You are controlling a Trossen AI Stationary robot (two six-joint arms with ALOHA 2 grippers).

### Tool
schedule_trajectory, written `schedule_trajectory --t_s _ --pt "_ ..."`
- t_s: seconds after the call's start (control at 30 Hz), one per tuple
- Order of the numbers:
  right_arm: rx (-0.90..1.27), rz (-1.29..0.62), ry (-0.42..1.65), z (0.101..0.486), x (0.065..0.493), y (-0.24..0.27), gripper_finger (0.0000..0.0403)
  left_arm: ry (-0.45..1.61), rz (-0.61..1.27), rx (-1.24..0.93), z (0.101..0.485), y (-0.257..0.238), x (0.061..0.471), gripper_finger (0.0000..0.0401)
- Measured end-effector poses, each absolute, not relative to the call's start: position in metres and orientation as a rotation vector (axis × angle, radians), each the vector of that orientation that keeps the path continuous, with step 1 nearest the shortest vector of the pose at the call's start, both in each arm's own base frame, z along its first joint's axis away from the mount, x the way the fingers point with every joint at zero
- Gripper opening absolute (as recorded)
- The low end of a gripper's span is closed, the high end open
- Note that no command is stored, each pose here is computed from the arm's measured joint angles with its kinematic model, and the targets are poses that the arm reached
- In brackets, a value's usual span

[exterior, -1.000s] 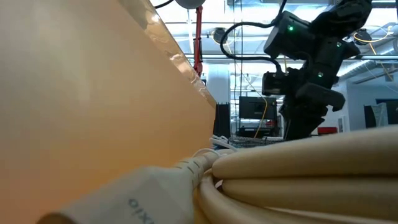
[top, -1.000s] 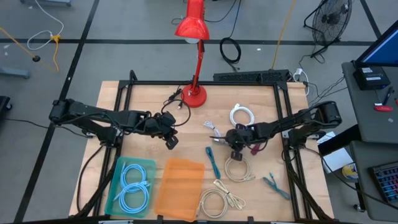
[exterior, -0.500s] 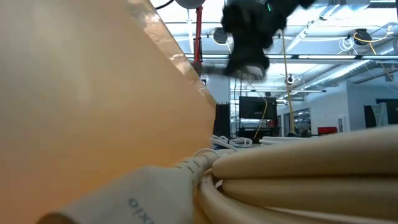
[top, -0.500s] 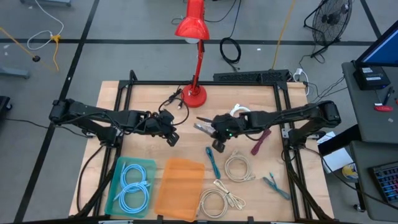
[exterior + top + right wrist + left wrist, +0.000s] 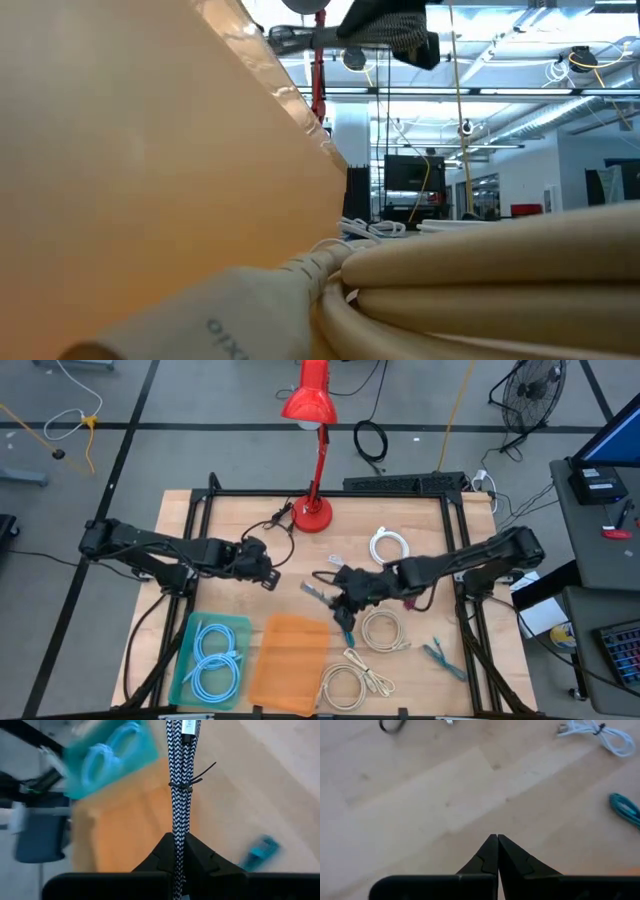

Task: Pick & Place USB Port
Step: Put the black USB cable into the orange bin

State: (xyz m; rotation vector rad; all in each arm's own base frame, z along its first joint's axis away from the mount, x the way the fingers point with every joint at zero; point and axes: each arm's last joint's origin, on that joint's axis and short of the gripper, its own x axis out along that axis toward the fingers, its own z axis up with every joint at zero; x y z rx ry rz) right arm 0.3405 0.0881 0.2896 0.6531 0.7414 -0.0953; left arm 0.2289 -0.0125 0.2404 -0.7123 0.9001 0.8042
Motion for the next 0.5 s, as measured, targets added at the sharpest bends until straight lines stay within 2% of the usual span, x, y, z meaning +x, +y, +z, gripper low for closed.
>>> schedule_trajectory --t_s 0.23,0.5 --pt "0.61 0.048 0.768 0.28 0.373 0.142 0.0008 0.939 0.749 -0.835 0.239 -0.048 0.222 0.0003" --pt "0.532 0.028 0.814 0.257 0.394 0.174 0.0008 0.957 0.729 -0.886 0.238 -0.089 0.205 0.0005"
